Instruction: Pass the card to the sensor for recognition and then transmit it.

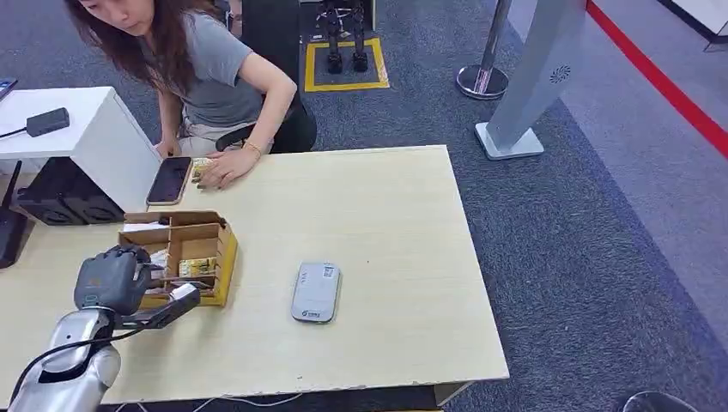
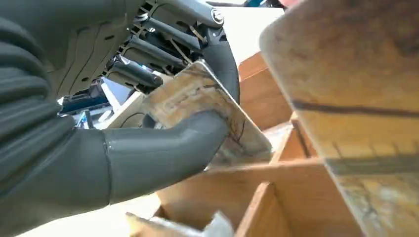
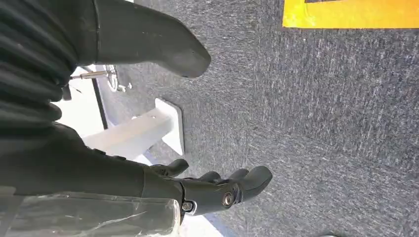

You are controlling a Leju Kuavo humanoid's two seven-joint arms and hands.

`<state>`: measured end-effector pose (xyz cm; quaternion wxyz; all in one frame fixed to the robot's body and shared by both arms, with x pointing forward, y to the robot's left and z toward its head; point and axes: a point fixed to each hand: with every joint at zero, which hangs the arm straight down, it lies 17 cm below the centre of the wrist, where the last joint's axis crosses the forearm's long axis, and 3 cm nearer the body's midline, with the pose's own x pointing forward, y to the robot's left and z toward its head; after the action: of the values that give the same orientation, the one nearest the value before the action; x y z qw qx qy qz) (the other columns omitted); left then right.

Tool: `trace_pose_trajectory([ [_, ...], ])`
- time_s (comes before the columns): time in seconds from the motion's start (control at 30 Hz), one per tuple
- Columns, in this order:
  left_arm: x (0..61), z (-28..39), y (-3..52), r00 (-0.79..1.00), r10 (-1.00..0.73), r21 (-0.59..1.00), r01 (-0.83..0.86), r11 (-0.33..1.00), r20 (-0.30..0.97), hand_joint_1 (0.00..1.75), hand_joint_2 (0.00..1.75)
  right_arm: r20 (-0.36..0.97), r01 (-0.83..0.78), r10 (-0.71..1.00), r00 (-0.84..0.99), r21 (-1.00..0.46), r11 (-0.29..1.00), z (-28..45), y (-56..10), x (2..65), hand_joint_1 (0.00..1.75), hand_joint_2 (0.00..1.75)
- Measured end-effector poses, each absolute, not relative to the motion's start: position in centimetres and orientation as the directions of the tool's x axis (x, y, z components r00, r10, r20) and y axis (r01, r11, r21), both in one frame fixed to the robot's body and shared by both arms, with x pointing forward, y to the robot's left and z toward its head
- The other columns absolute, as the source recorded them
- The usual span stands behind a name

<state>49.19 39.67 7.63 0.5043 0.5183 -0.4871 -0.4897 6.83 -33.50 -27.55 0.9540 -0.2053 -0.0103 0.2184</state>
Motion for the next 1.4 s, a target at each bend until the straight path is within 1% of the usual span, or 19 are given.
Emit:
trace_pose_trajectory([
  [0.93,49.4,7.4,39.7,0.046,-0.999,1.000,-0.003,-0.017,-0.016,1.40,1.75,-0.071,-0.412,0.421,0.904,-0.397,0.820,-27.5,-33.6,6.8,0.00,1.75],
  [0.97,49.4,7.4,39.7,0.046,-0.999,1.000,-0.003,-0.017,-0.016,1.75,1.75,-0.071,-0.412,0.421,0.904,-0.397,0.820,-27.5,-33.6,6.8,0.00,1.75],
  [1.0,49.4,7.4,39.7,0.045,-0.999,1.000,-0.005,-0.017,-0.017,1.75,1.75,-0.071,-0.413,0.421,0.904,-0.397,0.820,-27.5,-33.6,6.8,0.00,1.75],
  [1.07,49.5,8.9,39.0,0.015,-0.997,0.994,-0.079,-0.072,-0.071,1.75,1.75,-0.071,-0.416,0.423,0.903,-0.386,0.823,-27.6,-33.4,6.7,0.00,1.75],
  [1.13,49.6,13.1,37.4,-0.005,-0.991,0.962,-0.241,-0.126,-0.131,1.75,1.75,-0.073,-0.418,0.424,0.903,-0.381,0.825,-27.6,-33.3,6.6,0.00,1.75],
  [1.17,49.7,14.7,36.6,-0.011,-0.990,0.949,-0.286,-0.131,-0.140,1.75,1.75,-0.072,-0.418,0.424,0.903,-0.381,0.825,-27.6,-33.3,6.6,0.00,1.75],
  [1.4,49.6,19.2,34.1,-0.051,-0.988,0.911,-0.396,-0.113,-0.145,1.75,1.75,-0.072,-0.424,0.430,0.900,-0.374,0.825,-27.7,-33.0,6.7,0.00,1.75],
])
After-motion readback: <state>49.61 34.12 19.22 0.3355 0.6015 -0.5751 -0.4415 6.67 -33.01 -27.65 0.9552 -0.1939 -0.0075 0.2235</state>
